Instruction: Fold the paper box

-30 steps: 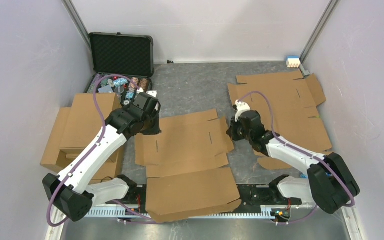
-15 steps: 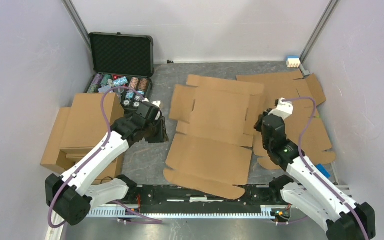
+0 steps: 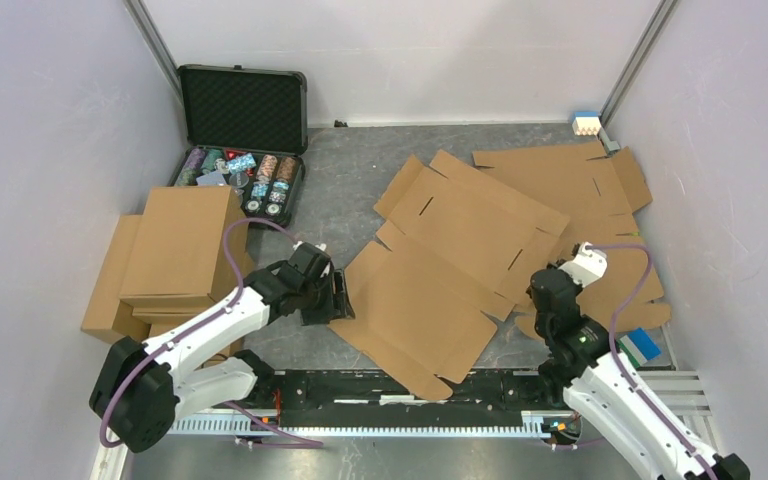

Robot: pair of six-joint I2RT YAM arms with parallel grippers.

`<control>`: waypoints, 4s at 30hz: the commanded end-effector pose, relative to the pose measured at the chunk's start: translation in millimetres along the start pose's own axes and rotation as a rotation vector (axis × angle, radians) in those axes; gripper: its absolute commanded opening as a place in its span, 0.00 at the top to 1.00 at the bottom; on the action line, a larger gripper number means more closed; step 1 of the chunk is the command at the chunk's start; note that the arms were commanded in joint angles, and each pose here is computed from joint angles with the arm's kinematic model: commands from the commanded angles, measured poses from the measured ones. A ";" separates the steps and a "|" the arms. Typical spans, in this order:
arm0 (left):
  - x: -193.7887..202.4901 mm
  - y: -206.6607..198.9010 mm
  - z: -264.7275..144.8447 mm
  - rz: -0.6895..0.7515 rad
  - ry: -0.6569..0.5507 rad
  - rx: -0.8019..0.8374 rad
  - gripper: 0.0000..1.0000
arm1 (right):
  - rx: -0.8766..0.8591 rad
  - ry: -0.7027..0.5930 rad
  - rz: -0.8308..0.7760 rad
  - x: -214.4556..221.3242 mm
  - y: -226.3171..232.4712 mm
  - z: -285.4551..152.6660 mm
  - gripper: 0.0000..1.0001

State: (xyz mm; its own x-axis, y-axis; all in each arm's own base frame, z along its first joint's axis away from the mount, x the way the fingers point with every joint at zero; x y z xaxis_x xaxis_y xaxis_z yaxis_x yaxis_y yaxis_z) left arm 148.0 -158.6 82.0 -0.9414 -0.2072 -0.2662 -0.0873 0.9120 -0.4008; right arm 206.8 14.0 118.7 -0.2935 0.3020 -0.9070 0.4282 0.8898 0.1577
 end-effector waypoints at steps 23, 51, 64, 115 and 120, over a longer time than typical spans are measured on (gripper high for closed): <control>24.3 -14.9 28.9 -0.333 -0.052 0.302 0.14 | 0.015 0.017 0.073 23.6 -13.5 -0.3 1.00; 8.6 -22.8 18.3 -0.393 -0.143 0.364 0.55 | -0.027 0.047 0.078 30.6 -8.0 -1.1 1.00; -60.8 -26.7 -47.5 -0.102 -0.394 0.089 0.98 | -0.350 0.022 -0.118 16.9 32.4 -14.1 0.96; -113.2 -38.9 -194.9 0.614 -0.971 0.122 0.98 | -0.561 -0.075 -0.381 1.7 102.3 16.8 0.02; -110.1 -39.4 -190.5 0.559 -0.961 0.153 0.98 | -0.520 0.027 -0.484 29.6 91.3 27.1 0.02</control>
State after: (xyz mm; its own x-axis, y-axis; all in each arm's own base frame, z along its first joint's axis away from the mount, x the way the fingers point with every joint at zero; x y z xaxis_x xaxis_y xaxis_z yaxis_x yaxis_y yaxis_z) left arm 191.4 -97.7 285.4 -0.2069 0.0552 -0.9768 0.3673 0.9298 -0.0253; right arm 252.7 97.0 93.9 -0.3982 -0.1348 -0.9073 -0.2270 0.9728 -0.0449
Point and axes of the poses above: each gripper's point midway between its finger pads, its own z axis out along the fingers, its own y axis along the line the jaws close on, x = y × z, the point moved 3 cm from there along -z, back along the fingers, and after that the axes turned 5 degrees about -z, right-handed, at the moved point
